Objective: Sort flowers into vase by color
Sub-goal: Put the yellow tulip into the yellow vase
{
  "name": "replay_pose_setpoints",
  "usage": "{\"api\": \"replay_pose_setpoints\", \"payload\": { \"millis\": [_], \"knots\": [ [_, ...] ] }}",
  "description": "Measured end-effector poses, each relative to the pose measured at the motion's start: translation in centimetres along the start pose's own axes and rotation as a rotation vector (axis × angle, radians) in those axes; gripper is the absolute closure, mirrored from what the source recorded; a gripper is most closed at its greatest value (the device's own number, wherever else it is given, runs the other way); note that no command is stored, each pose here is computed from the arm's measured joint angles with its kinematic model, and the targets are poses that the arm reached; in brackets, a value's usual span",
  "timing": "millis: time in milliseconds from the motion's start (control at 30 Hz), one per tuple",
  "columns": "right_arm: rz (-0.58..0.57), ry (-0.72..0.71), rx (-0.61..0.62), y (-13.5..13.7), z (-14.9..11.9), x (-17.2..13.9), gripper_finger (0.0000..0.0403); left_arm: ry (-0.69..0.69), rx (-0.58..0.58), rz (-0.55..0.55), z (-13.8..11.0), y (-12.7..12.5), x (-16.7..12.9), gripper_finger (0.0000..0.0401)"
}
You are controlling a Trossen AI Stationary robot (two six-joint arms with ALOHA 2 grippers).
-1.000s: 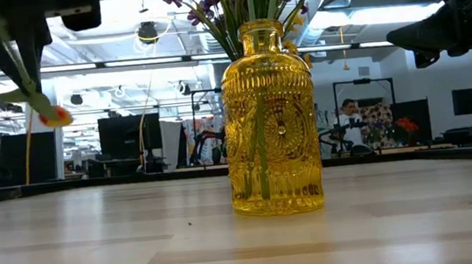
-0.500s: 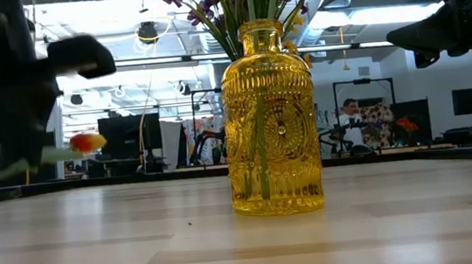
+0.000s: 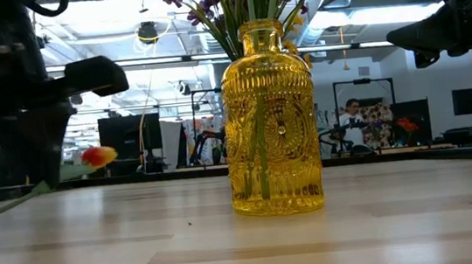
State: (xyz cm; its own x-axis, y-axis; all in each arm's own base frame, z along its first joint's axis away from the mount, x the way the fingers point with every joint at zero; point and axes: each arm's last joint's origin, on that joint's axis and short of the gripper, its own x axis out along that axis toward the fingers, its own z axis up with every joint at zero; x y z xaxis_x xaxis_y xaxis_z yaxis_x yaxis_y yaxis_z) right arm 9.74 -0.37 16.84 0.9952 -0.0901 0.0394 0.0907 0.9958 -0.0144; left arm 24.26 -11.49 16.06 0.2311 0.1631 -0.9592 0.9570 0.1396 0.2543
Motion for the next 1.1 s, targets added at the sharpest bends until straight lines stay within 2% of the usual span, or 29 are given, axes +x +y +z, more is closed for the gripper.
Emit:
{"api": "replay_pose_setpoints", "payload": {
  "millis": [200, 467, 767, 867, 1100],
  "knots": [
    [-0.001, 0.0, 0.0, 0.0, 0.0, 0.0, 0.036, 0.017, -0.025, 0.046, 0.1, 0.3, 0.0, 0.0389],
    [0.0, 0.0, 0.0, 0.0, 0.0, 0.0, 0.036, -0.001, -0.049, 0.071, 0.2, 0.5, 0.0, 0.0328],
    [0.0, 0.0, 0.0, 0.0, 0.0, 0.0, 0.036, 0.031, -0.24, 0.137, 0.2, 0.8, -0.1, 0.0307],
    [0.0, 0.0, 0.0, 0.0, 0.0, 0.0, 0.036, 0.051, -0.35, 0.167, 0.1, 0.9, -0.1, 0.0307],
    [0.0, 0.0, 0.0, 0.0, 0.0, 0.0, 0.036, 0.05, -0.713, 0.181, 0.1, 1.1, -0.6, 0.0307]
  ]
}}
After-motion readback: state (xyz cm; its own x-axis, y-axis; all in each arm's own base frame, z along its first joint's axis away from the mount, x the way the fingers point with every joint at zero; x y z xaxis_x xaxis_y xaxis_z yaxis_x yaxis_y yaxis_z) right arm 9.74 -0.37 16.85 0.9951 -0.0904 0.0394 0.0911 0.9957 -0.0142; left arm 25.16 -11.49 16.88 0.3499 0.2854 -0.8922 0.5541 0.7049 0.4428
